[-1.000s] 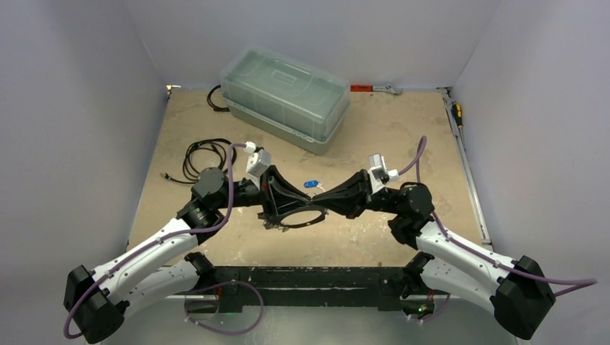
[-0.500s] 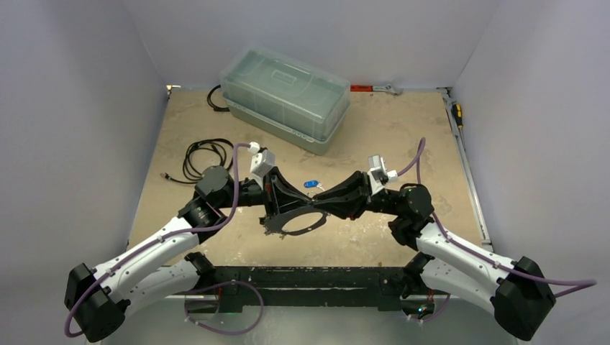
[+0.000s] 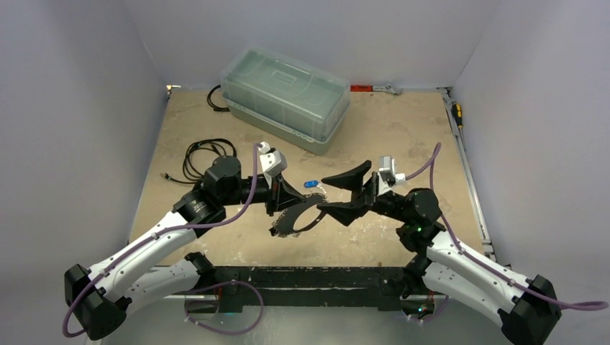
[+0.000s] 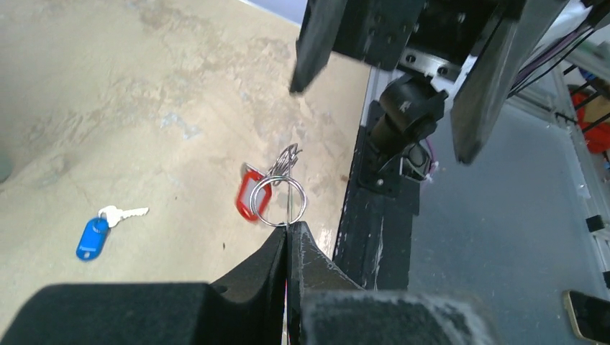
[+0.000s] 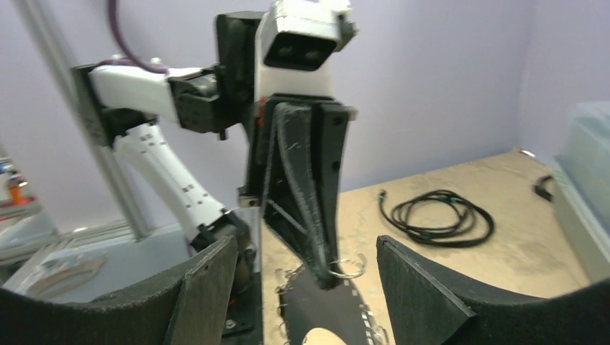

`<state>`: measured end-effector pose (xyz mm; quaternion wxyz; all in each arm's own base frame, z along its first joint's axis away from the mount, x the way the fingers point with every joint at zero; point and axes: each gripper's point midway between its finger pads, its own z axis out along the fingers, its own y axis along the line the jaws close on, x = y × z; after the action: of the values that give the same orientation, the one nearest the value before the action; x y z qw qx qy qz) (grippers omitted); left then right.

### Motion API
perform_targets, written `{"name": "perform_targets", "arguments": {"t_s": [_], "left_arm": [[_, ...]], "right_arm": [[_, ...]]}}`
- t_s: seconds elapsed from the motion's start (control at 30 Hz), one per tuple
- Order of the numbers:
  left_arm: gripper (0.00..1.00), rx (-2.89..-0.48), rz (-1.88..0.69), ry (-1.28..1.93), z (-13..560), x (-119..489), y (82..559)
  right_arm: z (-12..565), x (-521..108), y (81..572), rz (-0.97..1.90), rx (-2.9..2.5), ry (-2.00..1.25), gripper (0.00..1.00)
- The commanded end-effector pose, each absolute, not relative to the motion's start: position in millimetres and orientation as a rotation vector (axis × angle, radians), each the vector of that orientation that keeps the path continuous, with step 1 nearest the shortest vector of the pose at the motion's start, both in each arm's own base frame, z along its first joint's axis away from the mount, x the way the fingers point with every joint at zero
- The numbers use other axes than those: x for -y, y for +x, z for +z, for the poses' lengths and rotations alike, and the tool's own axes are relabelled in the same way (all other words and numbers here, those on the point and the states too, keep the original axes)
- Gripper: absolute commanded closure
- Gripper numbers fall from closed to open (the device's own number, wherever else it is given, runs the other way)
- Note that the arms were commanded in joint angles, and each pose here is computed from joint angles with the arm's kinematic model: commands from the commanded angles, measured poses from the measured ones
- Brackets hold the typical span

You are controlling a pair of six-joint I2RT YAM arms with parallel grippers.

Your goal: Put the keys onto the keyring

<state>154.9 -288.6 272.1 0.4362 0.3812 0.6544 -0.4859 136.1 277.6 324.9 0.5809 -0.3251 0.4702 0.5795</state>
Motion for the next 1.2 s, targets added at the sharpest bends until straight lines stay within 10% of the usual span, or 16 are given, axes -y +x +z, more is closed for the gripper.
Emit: {"name": "perform_targets", "arguments": {"t_s": [0.0, 1.17], "left_arm": [[1.0, -1.585, -1.141, 0.968, 283.9, 281.7, 157.9], [1.0, -1.522, -1.094, 1.05, 280.1, 266.0, 140.1]], "right_arm": [[331.2, -268.7, 168.0, 1.202, -1.168, -0.627, 0.25], [269.9, -310.3, 148.7, 1.366, -1.44, -1.163, 0.09]]}}
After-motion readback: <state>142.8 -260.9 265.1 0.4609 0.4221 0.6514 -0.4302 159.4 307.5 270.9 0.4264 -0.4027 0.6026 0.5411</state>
